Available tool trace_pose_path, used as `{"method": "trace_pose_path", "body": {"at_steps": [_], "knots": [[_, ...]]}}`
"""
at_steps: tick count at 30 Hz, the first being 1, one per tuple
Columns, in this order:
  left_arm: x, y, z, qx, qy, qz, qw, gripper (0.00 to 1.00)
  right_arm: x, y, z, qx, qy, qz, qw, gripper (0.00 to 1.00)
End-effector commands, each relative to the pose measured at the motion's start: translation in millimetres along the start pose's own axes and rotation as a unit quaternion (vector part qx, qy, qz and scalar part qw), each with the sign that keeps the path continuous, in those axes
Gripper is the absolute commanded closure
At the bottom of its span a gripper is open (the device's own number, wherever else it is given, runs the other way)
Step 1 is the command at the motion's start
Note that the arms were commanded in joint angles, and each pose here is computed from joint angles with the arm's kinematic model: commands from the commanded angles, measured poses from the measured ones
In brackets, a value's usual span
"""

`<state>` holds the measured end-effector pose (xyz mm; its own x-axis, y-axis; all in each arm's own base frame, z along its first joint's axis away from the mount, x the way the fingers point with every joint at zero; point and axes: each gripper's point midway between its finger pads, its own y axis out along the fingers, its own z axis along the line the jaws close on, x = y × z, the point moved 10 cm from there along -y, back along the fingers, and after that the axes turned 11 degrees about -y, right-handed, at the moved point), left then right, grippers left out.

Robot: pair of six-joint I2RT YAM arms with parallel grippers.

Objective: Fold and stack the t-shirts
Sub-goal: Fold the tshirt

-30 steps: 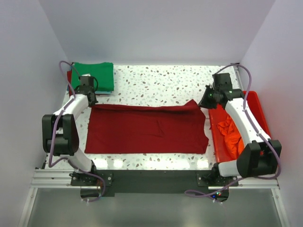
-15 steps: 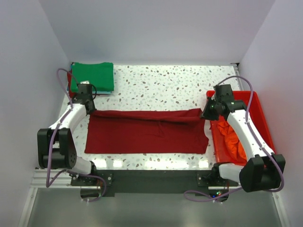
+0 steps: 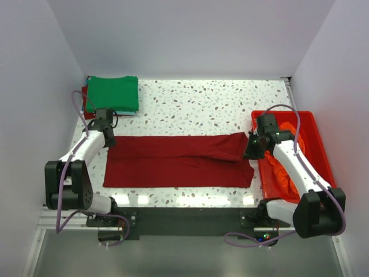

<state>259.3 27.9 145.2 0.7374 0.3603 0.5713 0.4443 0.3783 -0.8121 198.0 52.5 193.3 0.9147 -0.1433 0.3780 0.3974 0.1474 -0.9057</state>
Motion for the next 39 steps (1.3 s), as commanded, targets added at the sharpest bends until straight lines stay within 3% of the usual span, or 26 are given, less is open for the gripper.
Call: {"method": "trace_pose_path", "body": {"at_steps": [1, 3, 4, 6, 7, 10, 15, 26, 39], "knots": [[7, -16, 11, 0.024, -0.019, -0.023, 0.999, 0.61, -12, -6, 3, -0.008, -0.014, 0.01, 1.0, 0.96], [10, -25, 13, 0.026, -0.027, -0.028, 0.999, 0.41, -16, -8, 6, -0.013, -0.02, 0.019, 1.0, 0.88], [14, -30, 14, 0.024, -0.034, -0.035, 0.999, 0.35, -19, -10, 10, -0.014, -0.031, 0.02, 0.999, 0.78], [18, -40, 15, 0.012, -0.045, -0.047, 0.998, 0.27, -24, -12, 14, -0.019, -0.039, 0.027, 0.999, 0.69], [20, -43, 13, -0.003, -0.047, -0.048, 0.998, 0.26, -26, -15, 18, -0.016, -0.05, 0.025, 0.998, 0.62], [24, -50, 8, -0.04, -0.051, -0.048, 0.997, 0.25, -24, -22, 24, -0.023, -0.061, 0.018, 0.998, 0.54], [22, -48, -4, -0.099, -0.063, -0.032, 0.993, 0.24, 4, -21, 38, 0.003, -0.078, -0.03, 0.997, 0.54], [4, -57, -6, -0.16, -0.087, -0.013, 0.983, 0.24, 59, 52, 86, 0.131, -0.063, -0.047, 0.988, 0.59], [-7, -59, -5, -0.168, -0.094, -0.004, 0.981, 0.23, 57, 104, 95, 0.103, -0.102, 0.0, 0.989, 0.59]]}}
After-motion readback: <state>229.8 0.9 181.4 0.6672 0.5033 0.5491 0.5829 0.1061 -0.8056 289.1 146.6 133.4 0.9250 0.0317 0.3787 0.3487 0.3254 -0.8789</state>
